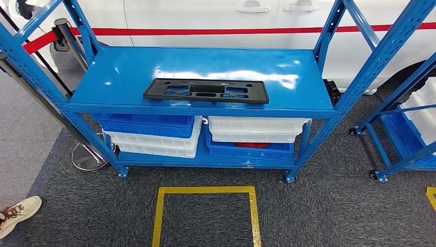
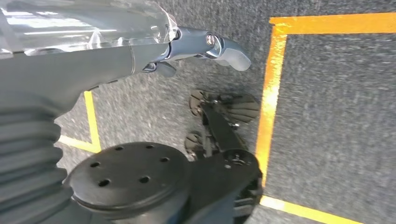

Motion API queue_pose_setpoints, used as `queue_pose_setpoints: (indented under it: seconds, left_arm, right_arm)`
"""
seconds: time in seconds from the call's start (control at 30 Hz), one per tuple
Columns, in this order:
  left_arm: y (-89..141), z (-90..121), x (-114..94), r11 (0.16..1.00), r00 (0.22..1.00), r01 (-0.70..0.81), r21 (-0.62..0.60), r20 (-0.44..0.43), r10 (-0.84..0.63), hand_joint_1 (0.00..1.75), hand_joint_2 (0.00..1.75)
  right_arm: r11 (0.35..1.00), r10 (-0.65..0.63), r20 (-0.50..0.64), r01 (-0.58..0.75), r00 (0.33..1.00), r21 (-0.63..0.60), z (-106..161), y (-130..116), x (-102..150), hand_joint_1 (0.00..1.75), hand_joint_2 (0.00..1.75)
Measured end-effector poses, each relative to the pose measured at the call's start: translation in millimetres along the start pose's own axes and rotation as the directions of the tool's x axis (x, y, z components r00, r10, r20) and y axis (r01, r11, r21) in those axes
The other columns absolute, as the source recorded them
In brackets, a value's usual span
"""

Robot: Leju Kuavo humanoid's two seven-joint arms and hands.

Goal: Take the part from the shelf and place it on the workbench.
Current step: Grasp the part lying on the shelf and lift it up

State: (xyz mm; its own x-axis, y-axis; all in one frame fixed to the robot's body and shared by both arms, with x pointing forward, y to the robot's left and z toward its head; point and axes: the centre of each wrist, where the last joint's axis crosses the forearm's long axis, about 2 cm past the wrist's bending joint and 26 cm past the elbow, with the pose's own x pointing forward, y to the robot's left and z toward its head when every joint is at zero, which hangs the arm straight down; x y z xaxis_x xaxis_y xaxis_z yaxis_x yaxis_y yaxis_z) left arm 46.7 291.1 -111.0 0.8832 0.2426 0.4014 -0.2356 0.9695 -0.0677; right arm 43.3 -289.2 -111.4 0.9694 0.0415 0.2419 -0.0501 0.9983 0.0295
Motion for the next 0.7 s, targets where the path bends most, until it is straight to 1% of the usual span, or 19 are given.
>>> queue_pose_setpoints:
  seconds: [0.07,0.2,0.3,0.37,0.4,0.43,0.47,0.5,0.53,0.57,0.63,0.7]
  left_arm:
    - [0.1,-0.3,0.8,1.000,1.000,-0.015,-0.008,0.012,0.015,0.00,0.00]
    - [0.2,-0.8,2.3,1.000,0.999,-0.024,-0.013,0.024,0.024,0.00,0.00]
    - [0.1,-0.9,2.4,1.000,0.999,-0.022,-0.014,0.026,0.023,0.00,0.00]
    - [0.1,-1.0,2.7,1.000,0.999,-0.022,-0.013,0.025,0.022,0.00,0.00]
    - [-0.1,-1.2,3.5,1.000,0.999,-0.021,-0.012,0.024,0.021,0.00,0.00]
    - [-0.4,-1.6,4.8,1.000,1.000,-0.021,-0.011,0.022,0.021,0.00,0.00]
    - [-0.7,-2.1,6.3,1.000,1.000,-0.021,-0.009,0.017,0.021,0.00,0.00]
    - [-1.0,-2.5,7.6,1.000,1.000,-0.021,-0.006,0.011,0.021,0.00,0.00]
    - [-1.2,-2.7,8.4,1.000,1.000,-0.022,-0.003,0.003,0.022,0.00,0.00]
    - [-1.1,-2.8,8.6,1.000,1.000,-0.021,0.000,-0.005,0.021,0.00,0.00]
    - [-0.5,-2.5,7.6,1.000,1.000,-0.021,0.009,-0.019,0.021,0.00,0.00]
    - [0.5,-2.2,6.5,1.000,0.999,-0.022,0.015,-0.027,0.022,0.00,0.00]
  right_arm:
    - [1.000,-0.018,0.057,0.017,0.998,0.020,-0.2,0.2,1.4,0.00,1.75]
    - [0.997,-0.055,0.178,0.046,0.983,0.057,-0.9,0.5,6.6,0.00,0.00]
    - [0.996,-0.066,0.233,0.051,0.970,0.071,-1.4,0.5,11.3,0.00,0.00]
    - [0.996,-0.069,0.276,0.049,0.959,0.080,-2.3,1.1,21.2,0.00,0.00]
    - [0.994,-0.075,0.325,0.047,0.943,0.095,-3.1,2.3,30.8,0.00,0.00]
    - [0.992,-0.089,0.409,0.042,0.908,0.121,-3.6,3.9,44.5,0.00,0.00]
    - [0.986,-0.115,0.528,0.033,0.841,0.162,-3.5,6.2,61.9,0.00,0.00]
    - [0.977,-0.153,0.655,0.015,0.740,0.211,-2.0,8.9,82.4,0.00,0.00]
    - [0.965,-0.199,0.762,-0.011,0.616,0.261,1.6,12.1,104.8,0.00,0.00]
    - [0.951,-0.247,0.835,-0.043,0.492,0.307,7.7,16.1,127.8,0.00,0.00]
    - [0.914,-0.343,0.900,-0.123,0.271,0.386,29.8,26.8,175.4,0.00,0.00]
    - [0.867,-0.443,0.895,-0.230,0.048,0.441,65.7,36.9,221.8,0.00,0.00]
